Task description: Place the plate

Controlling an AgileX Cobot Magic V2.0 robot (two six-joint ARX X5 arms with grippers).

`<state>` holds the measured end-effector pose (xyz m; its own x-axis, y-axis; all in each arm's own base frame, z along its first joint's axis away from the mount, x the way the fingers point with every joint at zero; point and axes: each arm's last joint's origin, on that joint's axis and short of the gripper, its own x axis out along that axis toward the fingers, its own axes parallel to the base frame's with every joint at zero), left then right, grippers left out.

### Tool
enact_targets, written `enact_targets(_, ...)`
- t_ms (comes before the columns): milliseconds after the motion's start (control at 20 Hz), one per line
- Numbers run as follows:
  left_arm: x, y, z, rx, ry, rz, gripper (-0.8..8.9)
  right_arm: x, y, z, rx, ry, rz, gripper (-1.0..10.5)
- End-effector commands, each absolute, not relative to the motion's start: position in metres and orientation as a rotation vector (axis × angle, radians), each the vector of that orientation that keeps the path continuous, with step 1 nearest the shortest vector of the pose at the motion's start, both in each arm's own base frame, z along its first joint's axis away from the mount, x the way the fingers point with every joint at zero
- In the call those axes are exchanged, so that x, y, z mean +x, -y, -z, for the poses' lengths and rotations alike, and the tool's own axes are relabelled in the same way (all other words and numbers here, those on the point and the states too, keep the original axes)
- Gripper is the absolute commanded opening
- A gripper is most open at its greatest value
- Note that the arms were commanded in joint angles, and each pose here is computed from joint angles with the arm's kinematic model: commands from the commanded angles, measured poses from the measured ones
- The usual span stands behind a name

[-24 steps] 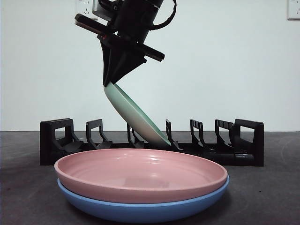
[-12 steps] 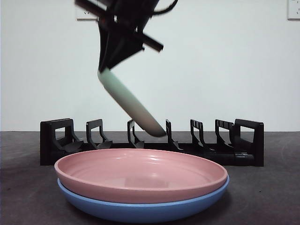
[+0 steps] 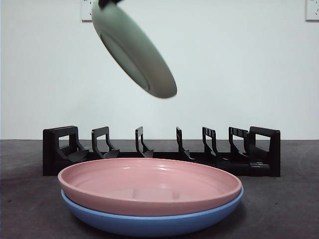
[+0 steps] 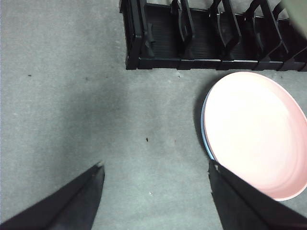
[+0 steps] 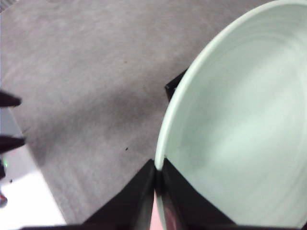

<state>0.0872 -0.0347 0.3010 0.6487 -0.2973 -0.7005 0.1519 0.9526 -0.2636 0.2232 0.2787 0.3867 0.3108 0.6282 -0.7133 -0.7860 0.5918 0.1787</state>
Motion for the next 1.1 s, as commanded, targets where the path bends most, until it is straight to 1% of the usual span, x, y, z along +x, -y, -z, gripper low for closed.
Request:
enact_targets(50,0.088,0.035,-0.307,-0.181,-0.796,0.263,3.44,0.208,-0.281,-0.396,-0.291,-0.796,-0.955,0.1)
enact_targets(200,0.089,0.035,-0.308,-0.183,-0.786,0.265,3.44,0.187,-0.28,-0.386,-0.356,-0.789,-0.944,0.1)
enact_targets(350,0.089,0.036,-0.308,-0.185,-0.777,0.267,3.44,0.166,-0.276,-0.361,-0.375,-0.768,-0.977,0.1)
enact_targets(550,0.091,0.036,-0.31,-0.193,-0.76,0.27,3.44,0.13,-0.271,-0.325,-0.464,-0.752,-0.983,0.1)
enact_targets(750,0.091,0.036,-0.31,-0.196,-0.759,0.269,3.44,0.104,-0.273,-0.287,-0.577,-0.818,-1.018,0.1)
enact_targets(850,0.091,0.036,-0.31,-0.2,-0.759,0.267,3.44,0.094,-0.274,-0.271,-0.606,-0.841,-1.036,0.1)
enact_targets(1100,0.091,0.036,-0.31,-0.201,-0.76,0.267,3.44,0.086,-0.268,-0.246,-0.66,-0.902,-1.03,0.1)
